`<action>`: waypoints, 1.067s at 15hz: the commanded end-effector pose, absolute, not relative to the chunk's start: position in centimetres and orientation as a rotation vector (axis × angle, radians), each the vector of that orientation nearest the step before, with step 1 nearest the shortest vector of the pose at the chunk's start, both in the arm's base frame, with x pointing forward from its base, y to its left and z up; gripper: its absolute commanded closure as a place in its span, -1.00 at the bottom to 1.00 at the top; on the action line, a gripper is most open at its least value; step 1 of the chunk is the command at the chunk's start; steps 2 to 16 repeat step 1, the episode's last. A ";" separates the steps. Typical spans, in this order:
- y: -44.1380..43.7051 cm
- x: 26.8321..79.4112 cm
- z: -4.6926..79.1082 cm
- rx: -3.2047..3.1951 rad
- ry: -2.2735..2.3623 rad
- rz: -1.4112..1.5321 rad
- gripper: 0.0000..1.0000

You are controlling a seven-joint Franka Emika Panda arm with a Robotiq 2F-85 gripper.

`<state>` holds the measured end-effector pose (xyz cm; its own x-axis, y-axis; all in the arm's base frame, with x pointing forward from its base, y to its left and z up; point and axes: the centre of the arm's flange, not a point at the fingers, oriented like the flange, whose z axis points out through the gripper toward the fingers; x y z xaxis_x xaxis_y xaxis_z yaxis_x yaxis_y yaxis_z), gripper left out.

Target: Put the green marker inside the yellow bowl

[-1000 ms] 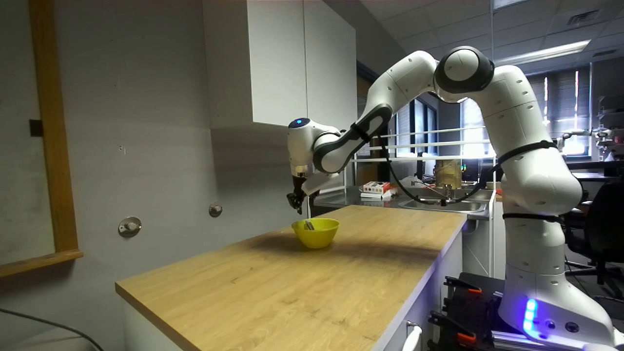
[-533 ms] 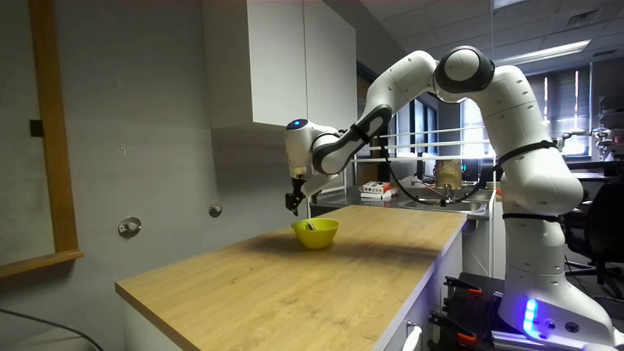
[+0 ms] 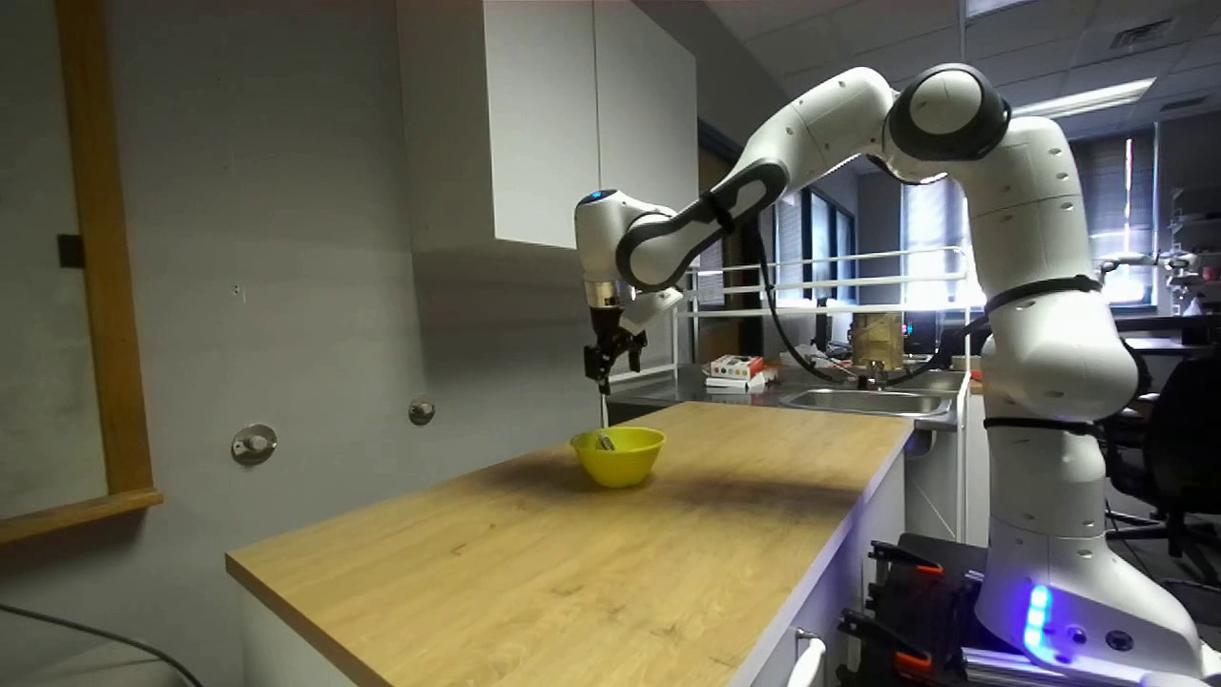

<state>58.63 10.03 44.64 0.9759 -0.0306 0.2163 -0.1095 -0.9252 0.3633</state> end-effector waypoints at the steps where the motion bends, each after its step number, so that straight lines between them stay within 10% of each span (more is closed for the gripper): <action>1: 8.1 53.8 48.5 2.805 0.089 0.229 -1.00; 16: 8.1 53.8 48.5 2.805 0.089 0.229 -1.00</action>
